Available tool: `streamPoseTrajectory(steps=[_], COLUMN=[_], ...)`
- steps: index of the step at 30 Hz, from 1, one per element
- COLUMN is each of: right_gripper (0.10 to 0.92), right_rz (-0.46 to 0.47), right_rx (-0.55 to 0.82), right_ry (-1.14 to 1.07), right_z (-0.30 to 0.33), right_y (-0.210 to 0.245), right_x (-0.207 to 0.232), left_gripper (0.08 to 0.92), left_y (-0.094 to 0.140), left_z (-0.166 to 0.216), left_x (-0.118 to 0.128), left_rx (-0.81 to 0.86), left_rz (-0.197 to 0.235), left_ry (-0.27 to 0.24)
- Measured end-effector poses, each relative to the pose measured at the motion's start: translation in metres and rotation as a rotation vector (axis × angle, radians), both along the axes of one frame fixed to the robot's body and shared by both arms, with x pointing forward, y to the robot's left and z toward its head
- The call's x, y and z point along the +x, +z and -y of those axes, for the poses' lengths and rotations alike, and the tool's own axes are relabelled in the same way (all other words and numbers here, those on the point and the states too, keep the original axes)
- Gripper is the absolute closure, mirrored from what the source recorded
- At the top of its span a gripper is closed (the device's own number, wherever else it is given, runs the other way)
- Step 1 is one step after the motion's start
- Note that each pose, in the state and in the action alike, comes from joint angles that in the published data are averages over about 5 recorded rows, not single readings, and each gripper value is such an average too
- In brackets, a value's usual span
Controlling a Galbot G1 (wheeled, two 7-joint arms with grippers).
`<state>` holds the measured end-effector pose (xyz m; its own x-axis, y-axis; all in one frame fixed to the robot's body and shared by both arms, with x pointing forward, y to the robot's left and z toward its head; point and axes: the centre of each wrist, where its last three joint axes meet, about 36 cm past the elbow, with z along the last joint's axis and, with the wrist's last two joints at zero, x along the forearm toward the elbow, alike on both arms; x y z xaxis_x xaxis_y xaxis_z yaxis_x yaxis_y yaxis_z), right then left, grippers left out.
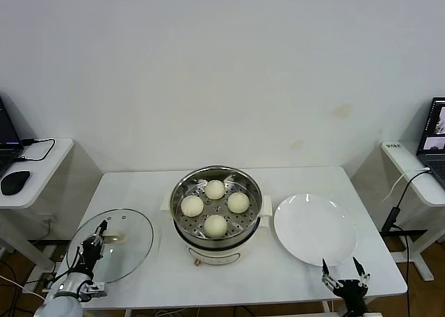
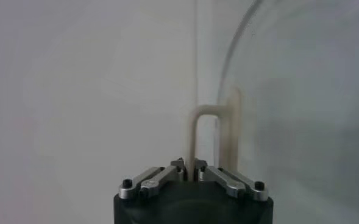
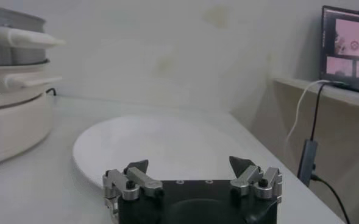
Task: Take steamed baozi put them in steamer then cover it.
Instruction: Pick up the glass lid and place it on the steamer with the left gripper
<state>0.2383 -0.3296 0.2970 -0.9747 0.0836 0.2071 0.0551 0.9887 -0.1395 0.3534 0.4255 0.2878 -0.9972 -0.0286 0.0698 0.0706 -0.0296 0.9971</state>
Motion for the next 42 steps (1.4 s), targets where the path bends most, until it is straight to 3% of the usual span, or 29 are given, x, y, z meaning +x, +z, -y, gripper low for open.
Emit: streamPoseTrajectory(steps=[13, 18, 24, 34, 42], right_gripper=[0.2, 0.2, 0.2, 0.2, 0.2], right_rz=[0.017, 0.028, 0.035, 0.041, 0.035], right_rx=[-0.03, -0.039, -0.062, -0.102, -0.123], right_ry=[0.058, 0.071, 0.08, 0.096, 0.107], right_z=[-0.005, -0.009, -0.016, -0.028, -0.035], right_y=[0.007, 0.006, 0.002, -0.008, -0.013], right_x=[0.001, 0.003, 0.006, 0.009, 0.01], left_gripper=[0.848, 0.848, 0.848, 0.848, 0.848], left_y=[0.092, 0.127, 0.16, 0.181, 0.186], left_z=[0.009, 0.028, 0.064, 0.134, 0.191], left_x=[-0.013, -0.01, -0.002, 0.017, 0.037], left_rx=[0.035, 0.01, -0.018, -0.07, -0.098], left_rz=[0.083, 0.107, 0.127, 0.107, 0.079], left_ry=[0.078, 0.067, 0.016, -0.065, -0.089])
